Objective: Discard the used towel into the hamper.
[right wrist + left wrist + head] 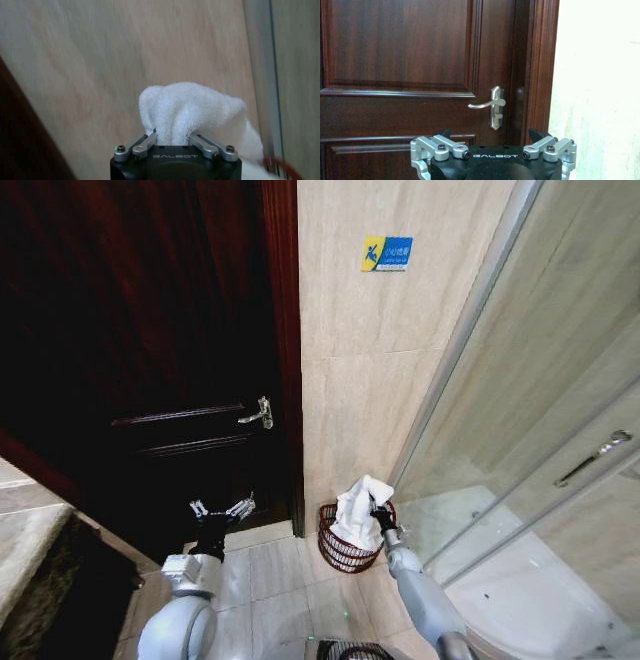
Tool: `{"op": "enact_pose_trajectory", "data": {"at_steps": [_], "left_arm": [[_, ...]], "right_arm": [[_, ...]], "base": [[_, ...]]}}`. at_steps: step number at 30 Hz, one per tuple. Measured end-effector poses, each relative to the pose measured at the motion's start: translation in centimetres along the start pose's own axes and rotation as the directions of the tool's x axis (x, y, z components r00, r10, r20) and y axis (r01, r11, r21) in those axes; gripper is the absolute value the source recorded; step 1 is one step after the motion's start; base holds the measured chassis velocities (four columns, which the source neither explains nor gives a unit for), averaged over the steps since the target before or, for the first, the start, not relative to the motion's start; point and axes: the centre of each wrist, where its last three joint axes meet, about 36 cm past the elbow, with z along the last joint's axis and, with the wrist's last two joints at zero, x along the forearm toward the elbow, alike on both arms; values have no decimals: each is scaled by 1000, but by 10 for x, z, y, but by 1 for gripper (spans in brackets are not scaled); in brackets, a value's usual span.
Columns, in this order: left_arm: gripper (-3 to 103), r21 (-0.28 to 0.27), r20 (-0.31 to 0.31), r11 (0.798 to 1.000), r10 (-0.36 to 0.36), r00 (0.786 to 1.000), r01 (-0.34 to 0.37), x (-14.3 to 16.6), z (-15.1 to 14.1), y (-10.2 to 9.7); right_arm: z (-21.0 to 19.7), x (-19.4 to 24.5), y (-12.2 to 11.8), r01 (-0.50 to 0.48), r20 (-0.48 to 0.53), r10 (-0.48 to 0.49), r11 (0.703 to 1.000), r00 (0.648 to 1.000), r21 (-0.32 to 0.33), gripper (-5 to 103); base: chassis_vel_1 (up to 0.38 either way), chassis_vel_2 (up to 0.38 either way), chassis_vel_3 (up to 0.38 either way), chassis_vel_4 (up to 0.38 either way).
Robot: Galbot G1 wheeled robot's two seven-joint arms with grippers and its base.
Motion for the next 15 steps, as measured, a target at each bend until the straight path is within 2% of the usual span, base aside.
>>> {"op": "enact_pose_trajectory", "data": {"at_steps": [5, 9, 15], "left_arm": [[100, 0, 0, 1000, 0, 1000, 0, 0, 0, 0], [100, 0, 0, 1000, 0, 1000, 0, 0, 0, 0], [100, 0, 0, 1000, 0, 1000, 0, 0, 0, 0]], "right_arm": [[-1, 10, 0, -7, -130, 7, 1000, 991, 4, 13], [-3, 11, -6, -23, -186, 22, 1000, 982, -2, 13], [-5, 7, -11, -41, -156, 38, 999, 987, -15, 13]], "base": [[0, 0, 0, 0], [0, 0, 0, 0], [0, 0, 0, 0]]}}
